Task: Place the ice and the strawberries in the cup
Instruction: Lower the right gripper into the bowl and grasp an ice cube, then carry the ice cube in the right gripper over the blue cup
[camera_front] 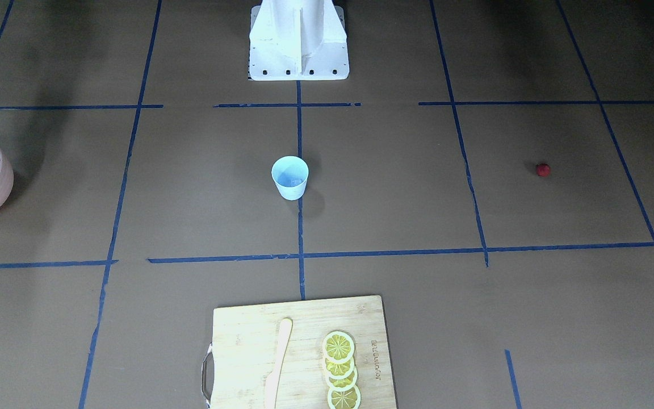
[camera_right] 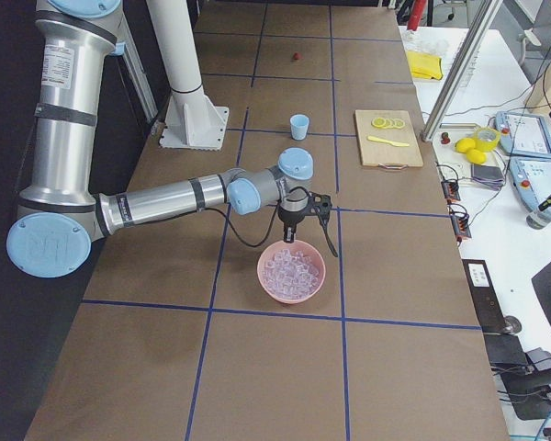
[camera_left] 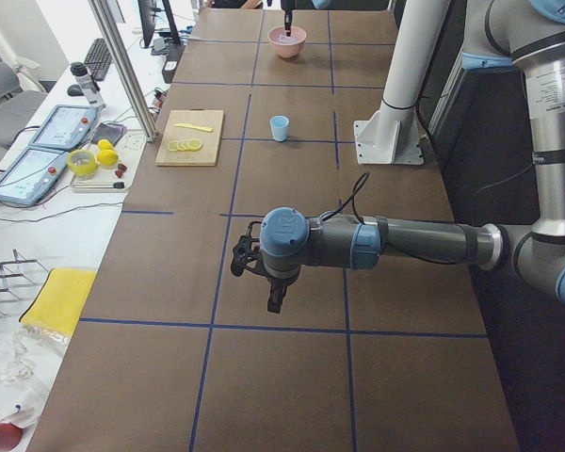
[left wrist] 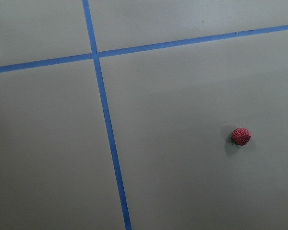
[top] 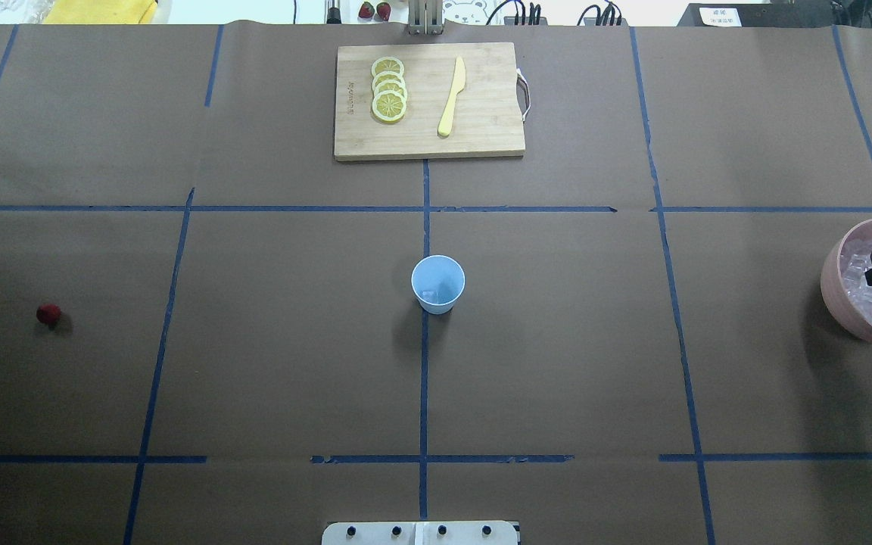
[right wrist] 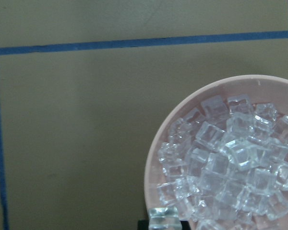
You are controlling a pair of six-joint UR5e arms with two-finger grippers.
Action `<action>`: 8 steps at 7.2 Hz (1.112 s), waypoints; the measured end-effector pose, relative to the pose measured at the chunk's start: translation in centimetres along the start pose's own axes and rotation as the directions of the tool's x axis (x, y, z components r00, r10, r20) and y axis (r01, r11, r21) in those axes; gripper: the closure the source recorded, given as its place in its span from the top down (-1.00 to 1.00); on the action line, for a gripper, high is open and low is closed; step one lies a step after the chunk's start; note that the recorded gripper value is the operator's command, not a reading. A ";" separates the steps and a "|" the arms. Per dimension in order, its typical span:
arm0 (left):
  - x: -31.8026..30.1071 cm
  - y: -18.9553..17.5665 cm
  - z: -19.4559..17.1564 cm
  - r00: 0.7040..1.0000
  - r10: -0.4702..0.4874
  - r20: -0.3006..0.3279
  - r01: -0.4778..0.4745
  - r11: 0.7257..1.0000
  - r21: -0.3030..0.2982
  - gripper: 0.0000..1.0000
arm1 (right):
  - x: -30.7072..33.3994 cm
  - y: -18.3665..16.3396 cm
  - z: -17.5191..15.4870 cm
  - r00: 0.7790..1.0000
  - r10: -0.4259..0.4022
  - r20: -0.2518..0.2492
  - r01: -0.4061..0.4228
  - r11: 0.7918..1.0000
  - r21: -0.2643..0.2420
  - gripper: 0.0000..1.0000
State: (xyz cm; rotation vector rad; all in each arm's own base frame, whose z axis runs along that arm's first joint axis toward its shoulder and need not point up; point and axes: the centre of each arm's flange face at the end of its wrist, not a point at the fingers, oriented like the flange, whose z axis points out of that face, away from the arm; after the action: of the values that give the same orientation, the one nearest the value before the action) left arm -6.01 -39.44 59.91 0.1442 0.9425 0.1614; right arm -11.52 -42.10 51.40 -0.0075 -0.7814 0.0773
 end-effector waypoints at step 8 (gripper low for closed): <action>1.3 0.9 -0.6 1.000 0.010 -0.018 -0.009 1.000 0.010 1.00 | -42.9 4.7 0.7 0.895 0.374 0.242 -0.356 0.927 -0.116 -1.00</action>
State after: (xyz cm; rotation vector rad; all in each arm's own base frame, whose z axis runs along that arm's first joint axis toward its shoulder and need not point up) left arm -5.85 -38.25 58.74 0.1567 0.9612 0.1670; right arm -42.64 -40.57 21.58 -0.2149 -1.0399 0.4166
